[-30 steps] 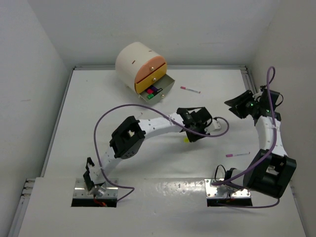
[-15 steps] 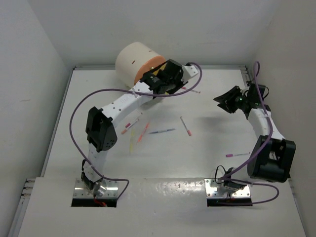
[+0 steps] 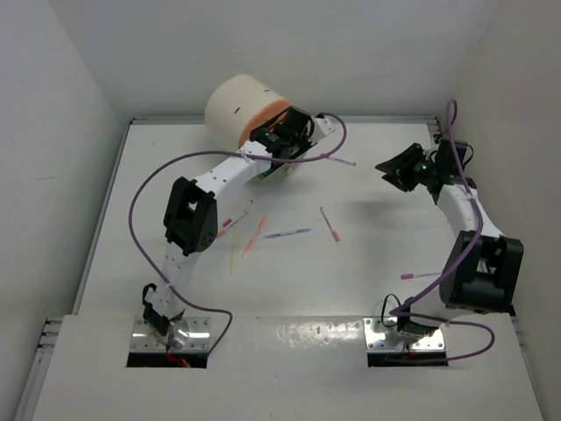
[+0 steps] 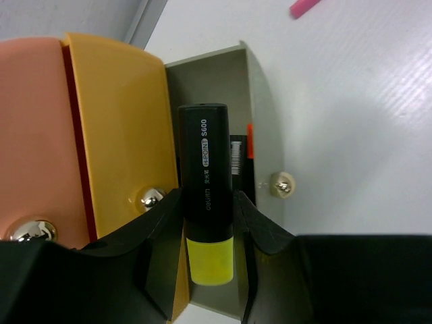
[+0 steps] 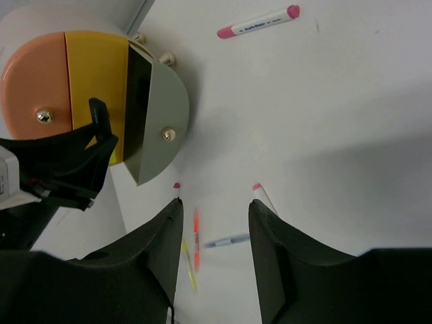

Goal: Sort the stationery into containers
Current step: Place the pen in the drawer.

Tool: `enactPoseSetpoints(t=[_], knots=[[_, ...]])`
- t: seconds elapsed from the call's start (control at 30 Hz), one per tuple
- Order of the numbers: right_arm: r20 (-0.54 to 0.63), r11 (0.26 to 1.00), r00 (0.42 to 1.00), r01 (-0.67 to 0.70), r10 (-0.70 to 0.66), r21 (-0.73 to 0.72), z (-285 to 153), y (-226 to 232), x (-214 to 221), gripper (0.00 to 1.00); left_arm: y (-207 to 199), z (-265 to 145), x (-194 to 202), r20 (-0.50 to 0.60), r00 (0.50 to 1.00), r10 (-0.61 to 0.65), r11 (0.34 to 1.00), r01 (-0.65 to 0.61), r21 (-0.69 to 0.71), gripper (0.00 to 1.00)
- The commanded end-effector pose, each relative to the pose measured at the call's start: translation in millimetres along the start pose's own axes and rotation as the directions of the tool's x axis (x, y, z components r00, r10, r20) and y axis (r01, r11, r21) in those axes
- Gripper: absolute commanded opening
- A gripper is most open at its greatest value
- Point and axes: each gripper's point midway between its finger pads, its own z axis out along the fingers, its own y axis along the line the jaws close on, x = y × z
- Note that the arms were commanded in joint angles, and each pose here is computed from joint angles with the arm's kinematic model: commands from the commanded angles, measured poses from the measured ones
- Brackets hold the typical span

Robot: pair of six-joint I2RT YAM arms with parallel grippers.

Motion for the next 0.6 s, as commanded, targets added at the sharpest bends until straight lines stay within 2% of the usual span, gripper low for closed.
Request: enactPoseSetpoints(t=[0.0, 0.1, 0.2, 0.23, 0.3, 0.4, 0.53, 0.57], knots=[[0.032, 0.997, 0.998, 0.062, -0.06, -0.049, 0.9, 19.0, -11.8, 0.43, 39.1, -0.3, -17.8, 0.067, 0.998, -0.013, 0.995, 0.019, -0.099, 0.2], [0.021, 0.997, 0.998, 0.065, -0.064, -0.046, 3.4, 17.6, -7.9, 0.44, 45.5, 3.7, -11.7, 0.055, 0.998, -0.015, 0.993, 0.021, -0.114, 0.24], [0.01, 0.996, 0.997, 0.072, -0.072, -0.05, 5.8, 19.5, -3.8, 0.44, 49.1, 4.0, -9.6, 0.052, 0.998, -0.022, 0.992, 0.028, -0.121, 0.43], [0.003, 0.996, 0.997, 0.072, -0.072, -0.05, 7.1, 19.3, -1.4, 0.44, 51.3, 2.2, -11.1, 0.058, 0.998, -0.029, 0.991, 0.036, -0.126, 0.58], [-0.004, 0.996, 0.997, 0.076, -0.076, -0.052, 10.6, 20.7, 0.7, 0.44, 52.5, -3.5, -18.1, 0.085, 0.995, -0.047, 0.991, 0.057, -0.117, 0.7], [-0.009, 0.994, 0.996, 0.086, -0.087, -0.06, 14.6, 25.2, 2.2, 0.44, 57.6, -16.5, -31.7, 0.133, 0.988, -0.076, 0.99, 0.091, -0.11, 0.75], [-0.027, 0.993, 0.995, 0.098, -0.1, -0.068, 21.5, 30.3, 6.6, 0.39, 72.6, -45.2, -59.4, 0.238, 0.96, -0.15, 0.981, 0.175, -0.088, 0.73], [-0.03, 0.992, 0.994, 0.103, -0.105, -0.072, 23.4, 33.1, 7.0, 0.38, 83.1, -65.5, -72.9, 0.293, 0.935, -0.2, 0.969, 0.232, -0.079, 0.71]])
